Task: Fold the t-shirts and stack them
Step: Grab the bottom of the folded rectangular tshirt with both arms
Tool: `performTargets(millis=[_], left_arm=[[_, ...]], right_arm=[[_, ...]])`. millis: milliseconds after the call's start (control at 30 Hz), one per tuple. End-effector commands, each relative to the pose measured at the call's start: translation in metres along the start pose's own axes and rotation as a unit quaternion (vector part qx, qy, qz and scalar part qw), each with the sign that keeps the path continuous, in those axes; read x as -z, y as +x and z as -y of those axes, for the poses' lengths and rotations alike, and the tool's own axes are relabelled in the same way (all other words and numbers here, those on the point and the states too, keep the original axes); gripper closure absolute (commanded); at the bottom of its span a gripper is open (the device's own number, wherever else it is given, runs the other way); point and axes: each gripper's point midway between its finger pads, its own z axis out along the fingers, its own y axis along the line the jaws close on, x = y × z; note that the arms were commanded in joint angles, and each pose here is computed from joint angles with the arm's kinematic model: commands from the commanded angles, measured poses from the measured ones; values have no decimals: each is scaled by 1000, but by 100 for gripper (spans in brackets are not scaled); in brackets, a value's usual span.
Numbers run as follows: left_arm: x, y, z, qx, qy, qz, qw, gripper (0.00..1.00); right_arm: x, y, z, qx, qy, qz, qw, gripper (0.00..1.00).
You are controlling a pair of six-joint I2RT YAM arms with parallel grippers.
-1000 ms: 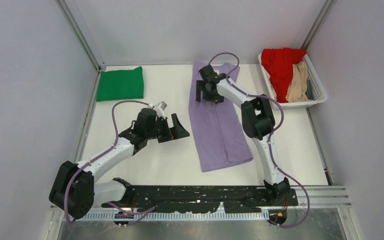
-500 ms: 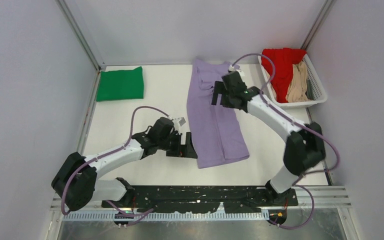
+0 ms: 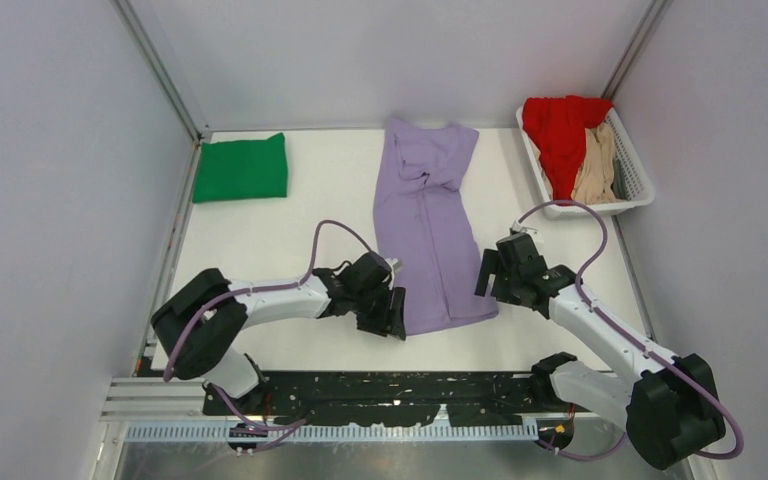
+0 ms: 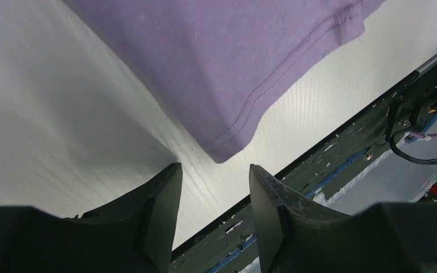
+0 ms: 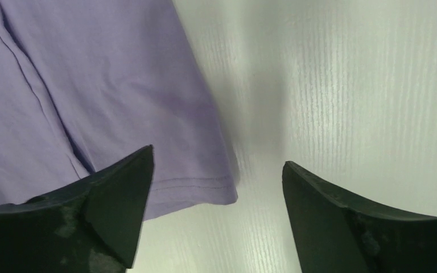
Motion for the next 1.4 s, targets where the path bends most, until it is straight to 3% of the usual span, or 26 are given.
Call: performTargets(millis=[0,233,300,333,367,633,967,1100,1233,1367], left_arm=[[-13,-9,11,6,1,-4,1000,55],[-25,-6,0,15,-33,-26,999,76],[-26,-7,-3,17,-44,-26,999,86],[-26,-7,-5,18,-50,-27,998,97],[-25,-8,-6,19,-56,-26,998,100],[-6,-8,-11,2,-52,13,999,100],[18,28,-31,-1,-54,-1,999,100],[27,44,-21,4,-12,-12,1000,100],[38,49,-12,3,15,-11,1000,100],[45,28,8,-20,46,14,999,100]], right_arm=[[0,5,-8,-7,-29,-3,1000,20],[-8,30,1,-5,-19,-41,999,41],[-10,34,2,-4,-16,-48,999,45],[-11,38,3,-3,-15,-53,998,47],[-12,40,4,-2,-14,-58,998,51],[-11,64,-8,8,-65,-102,993,93],[38,133,-31,52,-165,-212,962,95],[59,163,-44,68,-199,-252,945,95],[65,156,-50,55,-203,-228,951,95],[59,118,-63,52,-204,-140,968,95]])
